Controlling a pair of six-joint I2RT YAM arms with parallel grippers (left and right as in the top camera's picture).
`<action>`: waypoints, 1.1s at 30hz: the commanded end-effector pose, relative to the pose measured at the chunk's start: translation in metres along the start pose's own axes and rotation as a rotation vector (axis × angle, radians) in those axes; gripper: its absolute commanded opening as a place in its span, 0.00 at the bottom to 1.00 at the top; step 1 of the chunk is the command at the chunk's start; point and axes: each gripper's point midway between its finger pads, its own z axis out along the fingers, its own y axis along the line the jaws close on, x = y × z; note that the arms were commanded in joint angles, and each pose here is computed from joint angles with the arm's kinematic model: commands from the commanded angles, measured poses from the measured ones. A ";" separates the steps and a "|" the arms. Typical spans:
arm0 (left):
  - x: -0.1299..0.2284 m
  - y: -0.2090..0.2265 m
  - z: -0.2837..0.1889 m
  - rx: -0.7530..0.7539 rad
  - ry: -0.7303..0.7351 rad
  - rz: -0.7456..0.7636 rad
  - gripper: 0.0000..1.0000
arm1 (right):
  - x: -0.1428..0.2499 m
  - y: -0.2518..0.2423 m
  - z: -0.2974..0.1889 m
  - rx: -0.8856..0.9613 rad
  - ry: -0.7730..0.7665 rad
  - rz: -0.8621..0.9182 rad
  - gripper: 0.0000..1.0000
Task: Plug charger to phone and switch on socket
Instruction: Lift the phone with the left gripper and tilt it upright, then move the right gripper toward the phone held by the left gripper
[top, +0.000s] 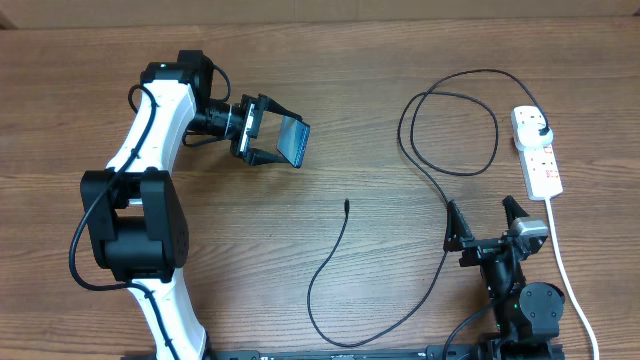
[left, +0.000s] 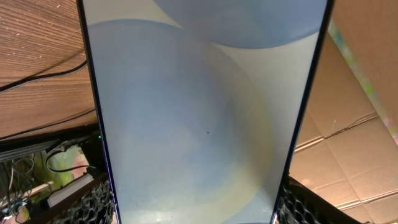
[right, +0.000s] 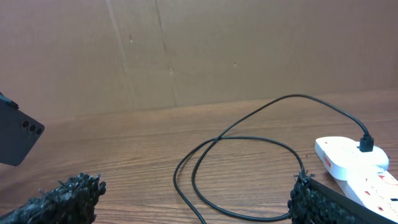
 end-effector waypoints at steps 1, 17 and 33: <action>0.013 -0.014 -0.008 0.035 0.007 0.059 0.04 | 0.002 -0.002 0.000 0.008 -0.003 0.007 1.00; 0.007 -0.008 -0.006 0.001 -0.031 0.061 0.04 | 0.002 -0.002 0.000 0.008 -0.003 0.007 1.00; -0.026 0.026 0.011 -0.270 -0.288 0.107 0.04 | 0.002 -0.002 0.000 0.009 -0.004 0.006 1.00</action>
